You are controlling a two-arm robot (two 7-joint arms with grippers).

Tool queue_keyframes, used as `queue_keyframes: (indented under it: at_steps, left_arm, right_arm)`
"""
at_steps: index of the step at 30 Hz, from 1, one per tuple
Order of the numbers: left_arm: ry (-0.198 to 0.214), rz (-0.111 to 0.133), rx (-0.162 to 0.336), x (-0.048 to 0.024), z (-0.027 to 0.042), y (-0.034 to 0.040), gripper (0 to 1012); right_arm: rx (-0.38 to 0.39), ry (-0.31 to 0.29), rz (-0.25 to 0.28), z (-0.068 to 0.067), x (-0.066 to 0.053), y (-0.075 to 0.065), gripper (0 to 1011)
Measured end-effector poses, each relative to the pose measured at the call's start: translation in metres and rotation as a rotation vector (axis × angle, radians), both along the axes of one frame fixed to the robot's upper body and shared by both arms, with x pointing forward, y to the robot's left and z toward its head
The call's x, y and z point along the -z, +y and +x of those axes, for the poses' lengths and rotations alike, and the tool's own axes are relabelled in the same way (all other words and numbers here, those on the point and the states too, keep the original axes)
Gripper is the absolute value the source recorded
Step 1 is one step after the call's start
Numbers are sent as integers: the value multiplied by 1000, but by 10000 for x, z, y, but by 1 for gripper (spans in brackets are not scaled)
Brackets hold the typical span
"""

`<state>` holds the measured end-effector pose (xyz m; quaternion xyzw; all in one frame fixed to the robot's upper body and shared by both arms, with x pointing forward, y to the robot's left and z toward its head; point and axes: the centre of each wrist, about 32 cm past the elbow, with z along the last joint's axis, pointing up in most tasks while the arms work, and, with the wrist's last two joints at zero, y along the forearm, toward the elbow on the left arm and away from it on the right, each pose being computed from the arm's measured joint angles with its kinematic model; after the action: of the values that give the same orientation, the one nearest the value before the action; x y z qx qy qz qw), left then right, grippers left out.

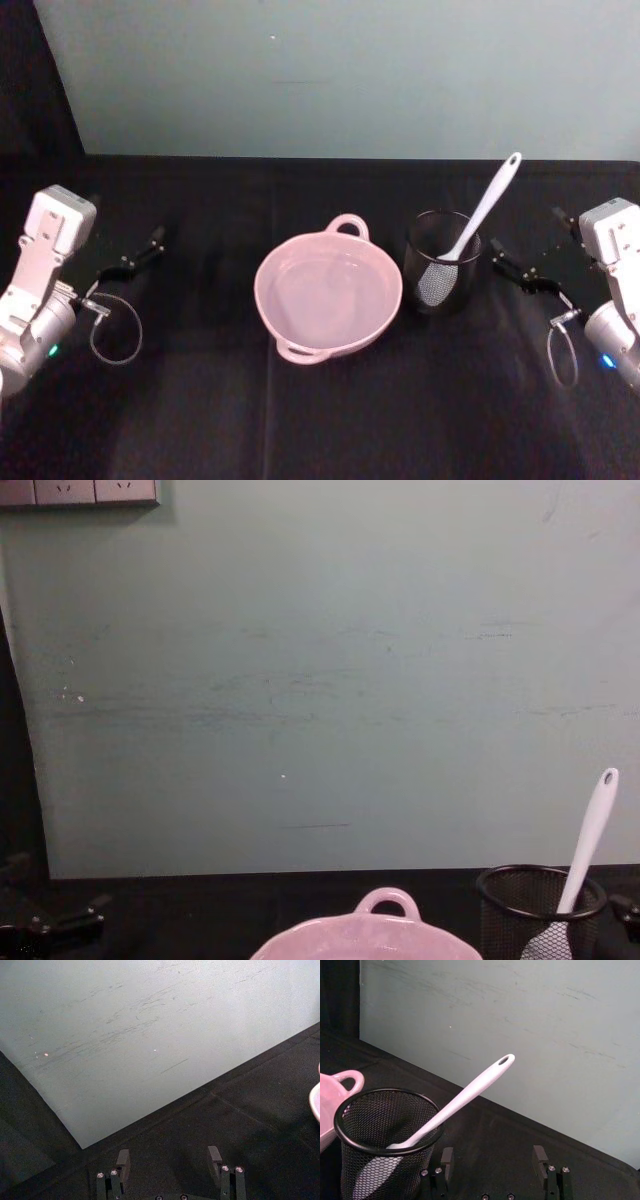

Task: Use the one hand to pick up the spoon and stir the clear water in the bowl.

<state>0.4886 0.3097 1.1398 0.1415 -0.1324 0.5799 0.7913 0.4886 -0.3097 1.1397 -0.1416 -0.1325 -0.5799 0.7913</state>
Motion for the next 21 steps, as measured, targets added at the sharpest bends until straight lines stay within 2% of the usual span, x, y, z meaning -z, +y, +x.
queue_keyframes:
  at_steps: [21]
  left_arm:
    - [0,0,0,0,0,0,1011]
  right_arm:
    - [0,0,0,0,0,0,1003]
